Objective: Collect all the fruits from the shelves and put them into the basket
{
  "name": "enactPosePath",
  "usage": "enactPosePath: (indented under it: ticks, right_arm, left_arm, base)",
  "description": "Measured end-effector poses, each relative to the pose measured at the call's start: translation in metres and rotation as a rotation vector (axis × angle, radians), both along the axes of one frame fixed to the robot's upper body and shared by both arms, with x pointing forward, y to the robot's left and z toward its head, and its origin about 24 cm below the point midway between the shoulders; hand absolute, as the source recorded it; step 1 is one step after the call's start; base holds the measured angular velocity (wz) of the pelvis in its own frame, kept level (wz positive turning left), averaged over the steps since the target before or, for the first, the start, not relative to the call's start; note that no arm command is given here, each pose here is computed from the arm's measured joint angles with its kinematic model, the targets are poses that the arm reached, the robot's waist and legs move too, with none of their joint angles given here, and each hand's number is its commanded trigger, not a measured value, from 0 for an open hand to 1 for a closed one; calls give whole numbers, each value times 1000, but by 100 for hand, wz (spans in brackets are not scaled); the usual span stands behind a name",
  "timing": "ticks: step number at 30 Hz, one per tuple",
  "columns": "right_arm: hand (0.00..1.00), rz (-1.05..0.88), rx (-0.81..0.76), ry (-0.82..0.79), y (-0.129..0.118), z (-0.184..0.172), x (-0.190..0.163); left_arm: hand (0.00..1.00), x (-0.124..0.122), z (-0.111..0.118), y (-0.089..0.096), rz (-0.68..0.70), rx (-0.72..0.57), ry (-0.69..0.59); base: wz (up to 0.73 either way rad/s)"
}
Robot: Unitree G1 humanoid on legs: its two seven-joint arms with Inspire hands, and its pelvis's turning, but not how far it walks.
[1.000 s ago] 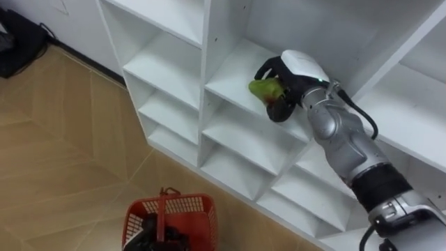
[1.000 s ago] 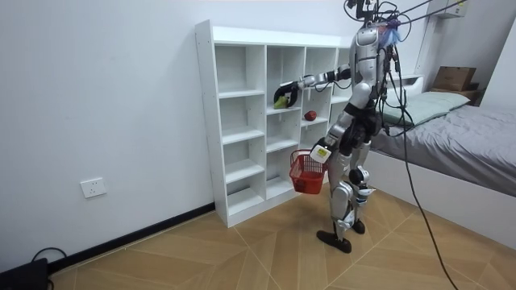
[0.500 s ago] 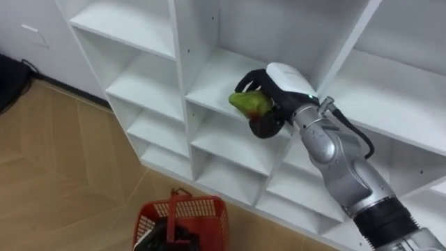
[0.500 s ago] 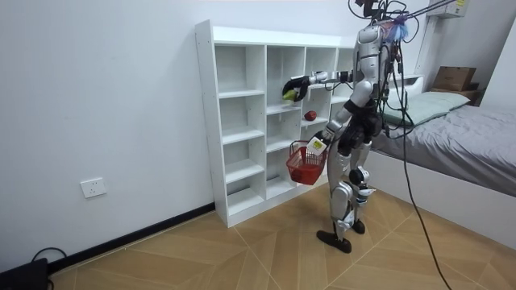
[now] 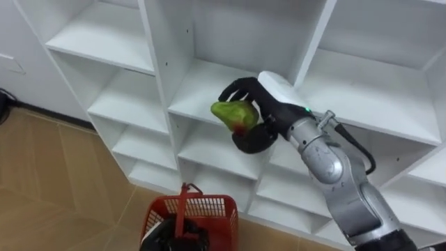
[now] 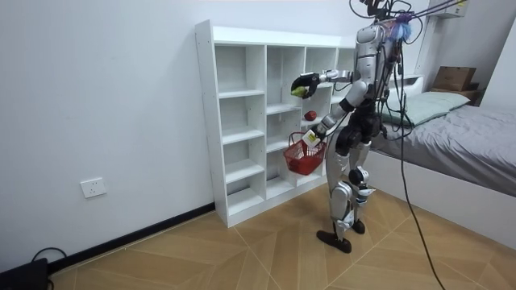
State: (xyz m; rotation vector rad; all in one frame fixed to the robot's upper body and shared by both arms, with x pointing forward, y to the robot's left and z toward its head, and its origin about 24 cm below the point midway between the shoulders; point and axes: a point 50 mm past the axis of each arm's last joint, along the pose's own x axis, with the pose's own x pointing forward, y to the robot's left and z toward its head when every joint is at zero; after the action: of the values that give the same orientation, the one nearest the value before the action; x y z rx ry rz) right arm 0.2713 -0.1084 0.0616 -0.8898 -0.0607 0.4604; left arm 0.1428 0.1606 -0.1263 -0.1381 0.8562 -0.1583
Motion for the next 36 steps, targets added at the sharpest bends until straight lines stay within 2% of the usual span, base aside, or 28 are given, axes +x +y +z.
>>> enactPosePath:
  ticks: [5,13,17,22,30,36]
  right_arm:
    - [100,-49,26,87,-11,-18,-14]
    - [100,-49,96,172,-12,-32,-25]
    - [100,-64,119,261,-15,-51,-38]
    - [100,-85,104,345,-20,-68,-49]
    - [100,-93,97,362,-21,-72,-50]
    - [100,-117,76,433,-26,-89,-55]
  left_arm:
    - [100,3,3,-1,-2,-5,-20]
    - [100,4,4,-5,-27,-11,-26]
    - [100,3,4,-7,-55,-5,-22]
    - [100,3,4,-7,-57,-4,-21]
    - [100,3,4,-7,-62,-3,-19]
    - [100,2,3,-5,-64,0,-5]
  base:
    - [-6]
    - [-17]
    - [-6]
    - [-1]
    - [0]
    - [0]
